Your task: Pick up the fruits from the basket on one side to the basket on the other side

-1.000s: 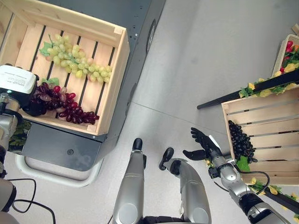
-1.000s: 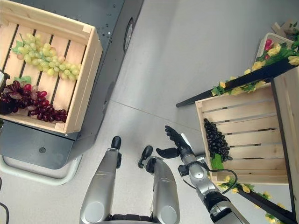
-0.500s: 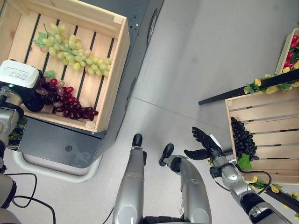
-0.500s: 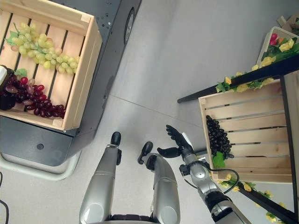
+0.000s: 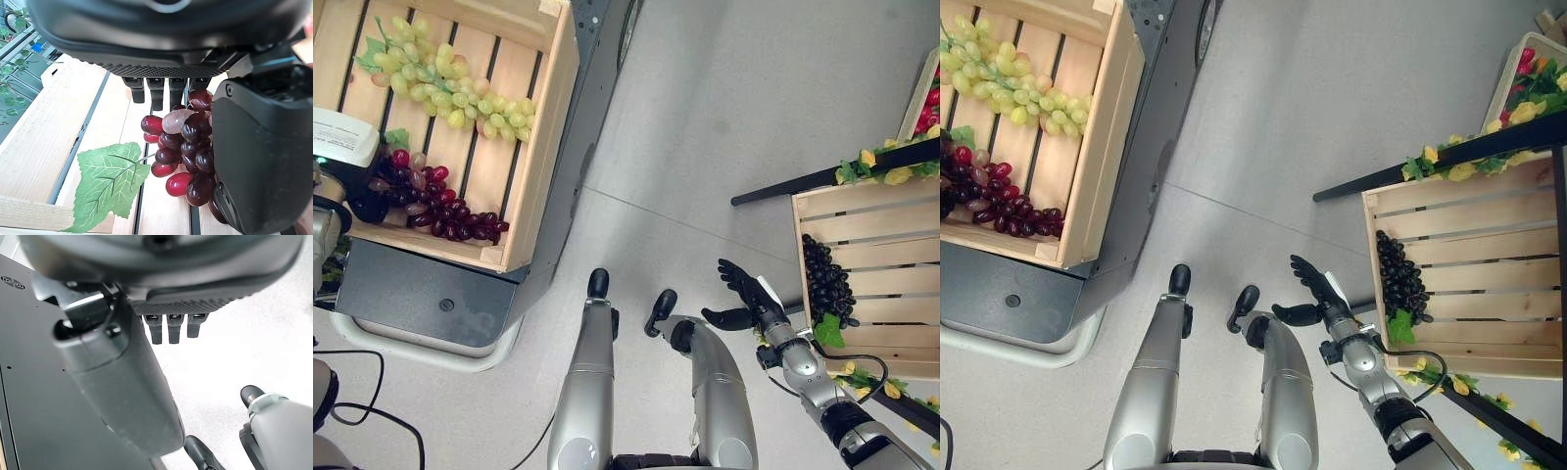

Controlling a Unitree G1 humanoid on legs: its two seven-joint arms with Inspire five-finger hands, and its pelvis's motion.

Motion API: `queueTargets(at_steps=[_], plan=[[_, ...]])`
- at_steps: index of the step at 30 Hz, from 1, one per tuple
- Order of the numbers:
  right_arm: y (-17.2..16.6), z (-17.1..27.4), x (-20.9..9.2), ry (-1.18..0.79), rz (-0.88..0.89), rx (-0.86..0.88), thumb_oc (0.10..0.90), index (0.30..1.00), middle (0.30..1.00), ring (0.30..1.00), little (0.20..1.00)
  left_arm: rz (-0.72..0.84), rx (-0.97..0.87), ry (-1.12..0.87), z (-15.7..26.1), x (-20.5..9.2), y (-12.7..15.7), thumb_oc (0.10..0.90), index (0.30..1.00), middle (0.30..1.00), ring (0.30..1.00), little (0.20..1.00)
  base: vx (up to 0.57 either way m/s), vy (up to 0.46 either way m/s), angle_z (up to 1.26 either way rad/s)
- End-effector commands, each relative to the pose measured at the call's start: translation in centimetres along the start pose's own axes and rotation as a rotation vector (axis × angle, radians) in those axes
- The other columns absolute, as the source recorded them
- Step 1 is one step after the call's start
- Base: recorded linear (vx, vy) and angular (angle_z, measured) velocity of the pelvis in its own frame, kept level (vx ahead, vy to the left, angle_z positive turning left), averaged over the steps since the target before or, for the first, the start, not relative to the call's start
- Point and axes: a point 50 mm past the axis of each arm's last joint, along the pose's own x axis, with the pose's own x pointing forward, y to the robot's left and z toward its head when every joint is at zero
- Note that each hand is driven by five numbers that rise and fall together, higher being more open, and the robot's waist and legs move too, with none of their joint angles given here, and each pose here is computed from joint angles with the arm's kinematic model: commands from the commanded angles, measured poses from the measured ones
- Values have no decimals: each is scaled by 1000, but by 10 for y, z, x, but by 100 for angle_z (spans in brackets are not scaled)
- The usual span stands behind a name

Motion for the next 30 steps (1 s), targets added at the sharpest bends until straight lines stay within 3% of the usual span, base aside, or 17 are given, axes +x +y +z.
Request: queueTargets(at_steps=[1,11,19,30], plan=[[-34,6,-14,-73,-79,-48,800,900,900,900,900,-112,31,-48,14,-8,-29,400,300,300,300,300,0,0,0],[-37,5,-16,-74,-92,-28,800,900,900,900,900,-45,71,-43,5,-9,-22,400,300,300,300,300,0,0,0],[-33,14,-14,-122,-79,-10,800,900,900,900,900,222,43,-72,-5,-12,2,400,300,300,300,300,0,-2,-1],[-25,20,-14,-126,-62,8,800,900,900,900,900,421,29,-81,-17,-23,29,400,300,300,300,300,35,8,-14]])
